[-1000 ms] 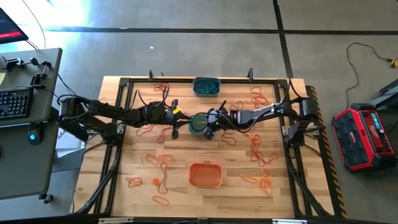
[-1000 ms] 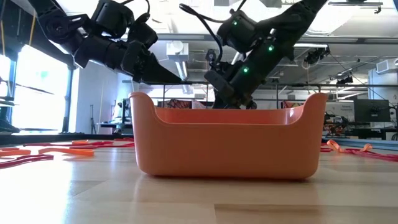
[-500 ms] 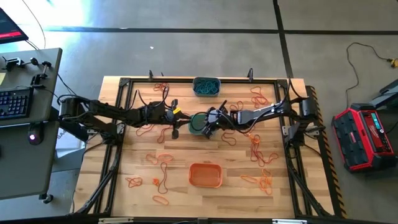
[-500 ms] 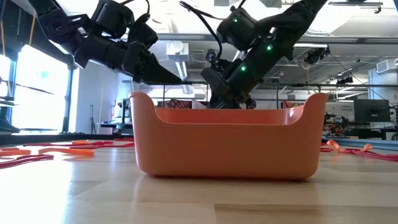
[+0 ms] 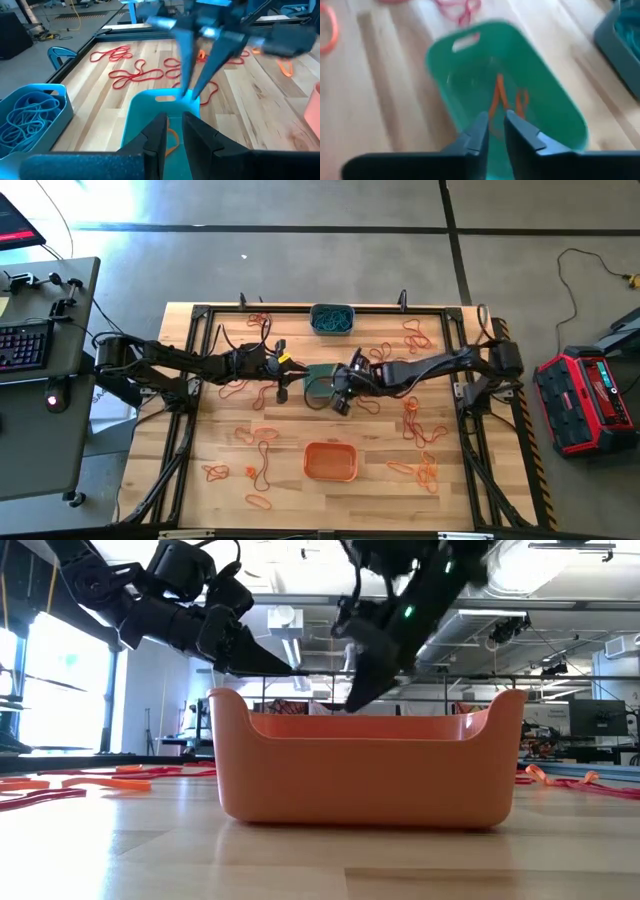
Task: Sort rubber bands into baskets
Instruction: Put the orange rubber band into the green bin
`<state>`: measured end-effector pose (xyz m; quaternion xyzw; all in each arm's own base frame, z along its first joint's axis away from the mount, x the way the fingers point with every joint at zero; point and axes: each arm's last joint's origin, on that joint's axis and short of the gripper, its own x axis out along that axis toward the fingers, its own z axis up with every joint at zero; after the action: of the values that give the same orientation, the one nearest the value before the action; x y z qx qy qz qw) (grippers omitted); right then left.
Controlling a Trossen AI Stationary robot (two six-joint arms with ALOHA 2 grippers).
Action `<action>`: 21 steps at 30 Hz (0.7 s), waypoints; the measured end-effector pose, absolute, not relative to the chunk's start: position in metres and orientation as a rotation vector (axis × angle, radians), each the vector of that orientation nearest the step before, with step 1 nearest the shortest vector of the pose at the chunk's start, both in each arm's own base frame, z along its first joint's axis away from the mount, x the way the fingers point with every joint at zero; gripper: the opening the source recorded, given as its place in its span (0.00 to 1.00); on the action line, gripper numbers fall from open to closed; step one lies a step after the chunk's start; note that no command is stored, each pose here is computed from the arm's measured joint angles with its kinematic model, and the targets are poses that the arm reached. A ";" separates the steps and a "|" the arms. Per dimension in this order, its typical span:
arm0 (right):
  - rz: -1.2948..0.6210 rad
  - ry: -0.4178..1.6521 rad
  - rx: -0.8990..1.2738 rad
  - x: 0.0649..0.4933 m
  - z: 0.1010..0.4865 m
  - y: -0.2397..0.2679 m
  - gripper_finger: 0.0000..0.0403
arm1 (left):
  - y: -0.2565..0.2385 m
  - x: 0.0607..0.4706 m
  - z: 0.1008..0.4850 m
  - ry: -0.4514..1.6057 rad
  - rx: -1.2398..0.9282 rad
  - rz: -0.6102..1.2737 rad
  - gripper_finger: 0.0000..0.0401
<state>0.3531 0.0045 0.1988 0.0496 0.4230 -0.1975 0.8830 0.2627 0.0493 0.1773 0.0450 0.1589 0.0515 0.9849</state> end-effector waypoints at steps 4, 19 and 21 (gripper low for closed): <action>-0.401 1.044 0.081 0.341 0.223 0.032 0.02 | 0.048 0.263 0.177 0.326 0.090 0.099 0.12; -0.726 1.610 0.233 0.258 0.168 0.033 0.32 | 0.046 0.263 0.176 0.329 0.091 0.092 0.12; -0.703 1.622 0.258 0.253 0.157 0.024 0.34 | 0.046 0.263 0.176 0.329 0.092 0.092 0.12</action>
<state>0.2531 0.0236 0.1570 0.1126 0.7074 -0.3066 0.6269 0.2629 0.0462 0.1764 0.0458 0.1637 0.0456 0.9844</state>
